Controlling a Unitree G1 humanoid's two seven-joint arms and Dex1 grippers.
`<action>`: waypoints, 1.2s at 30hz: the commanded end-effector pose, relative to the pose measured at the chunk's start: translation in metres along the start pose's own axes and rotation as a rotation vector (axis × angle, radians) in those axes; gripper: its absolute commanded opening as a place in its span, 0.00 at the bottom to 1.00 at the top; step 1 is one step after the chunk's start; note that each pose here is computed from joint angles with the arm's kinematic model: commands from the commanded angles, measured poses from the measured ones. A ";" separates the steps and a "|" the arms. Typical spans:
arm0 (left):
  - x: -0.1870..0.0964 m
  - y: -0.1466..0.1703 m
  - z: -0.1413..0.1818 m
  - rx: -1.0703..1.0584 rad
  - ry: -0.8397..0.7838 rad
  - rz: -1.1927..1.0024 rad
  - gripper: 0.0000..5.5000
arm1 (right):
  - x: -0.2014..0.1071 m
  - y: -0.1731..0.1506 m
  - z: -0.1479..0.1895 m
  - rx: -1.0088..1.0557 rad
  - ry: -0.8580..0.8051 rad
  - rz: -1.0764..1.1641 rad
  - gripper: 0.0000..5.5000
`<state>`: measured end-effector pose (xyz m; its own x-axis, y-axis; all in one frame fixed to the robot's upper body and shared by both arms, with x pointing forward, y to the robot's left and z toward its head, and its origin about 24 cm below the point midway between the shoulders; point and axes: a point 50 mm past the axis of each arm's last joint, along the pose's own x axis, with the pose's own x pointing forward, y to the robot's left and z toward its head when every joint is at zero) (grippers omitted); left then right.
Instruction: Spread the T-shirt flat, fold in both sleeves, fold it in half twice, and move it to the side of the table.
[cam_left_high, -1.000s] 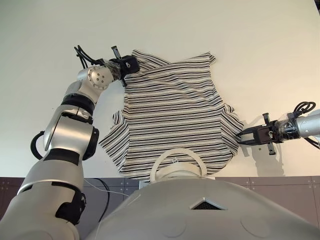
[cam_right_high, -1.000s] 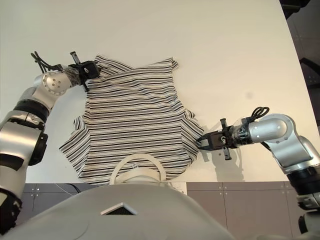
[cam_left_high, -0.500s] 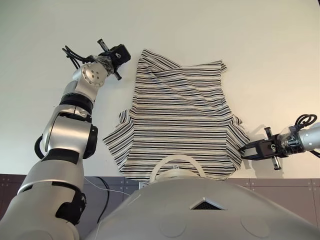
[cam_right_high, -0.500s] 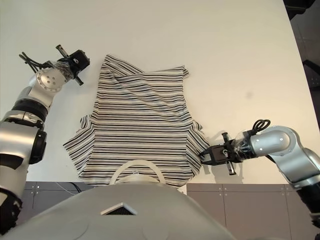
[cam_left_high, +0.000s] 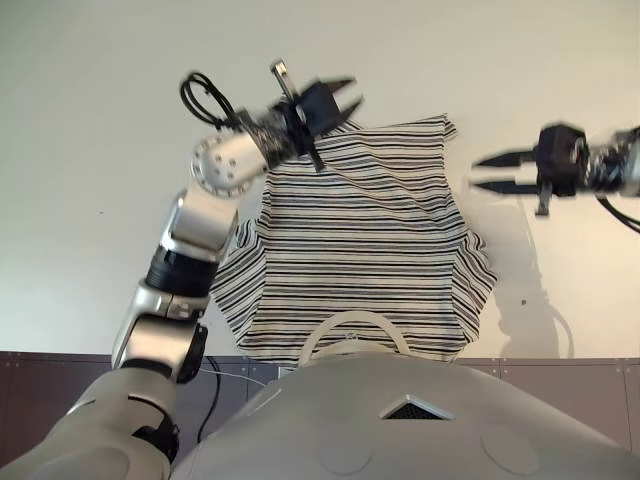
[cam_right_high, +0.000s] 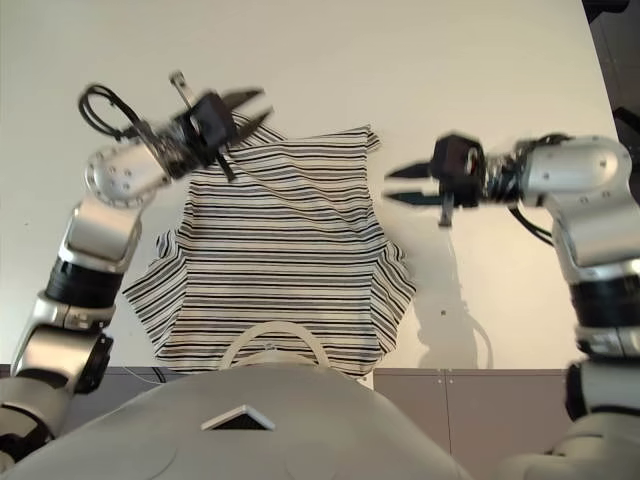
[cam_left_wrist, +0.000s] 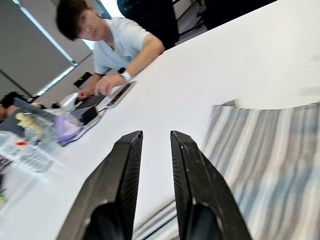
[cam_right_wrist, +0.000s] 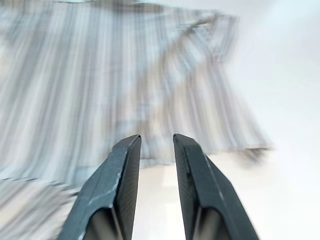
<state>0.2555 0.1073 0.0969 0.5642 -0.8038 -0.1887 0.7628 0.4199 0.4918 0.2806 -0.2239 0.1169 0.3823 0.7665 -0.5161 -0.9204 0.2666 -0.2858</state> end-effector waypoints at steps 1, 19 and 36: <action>-0.017 -0.057 0.018 -0.050 0.033 -0.271 0.18 | 0.046 -0.047 -0.015 -0.039 0.095 -0.209 0.21; -0.029 -0.101 -0.008 0.083 0.148 -0.525 0.18 | 0.076 -0.042 -0.046 -0.046 0.250 -0.123 0.21; -0.033 -0.099 -0.010 0.125 0.153 -0.564 0.18 | 0.080 -0.040 -0.041 -0.067 0.228 -0.088 0.21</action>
<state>0.1624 0.0952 0.0425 0.1314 -0.8197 -0.5575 0.9337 -0.0866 0.3475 0.3522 -0.2003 0.0570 0.4800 0.5909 -0.6484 -0.8763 0.2885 -0.3858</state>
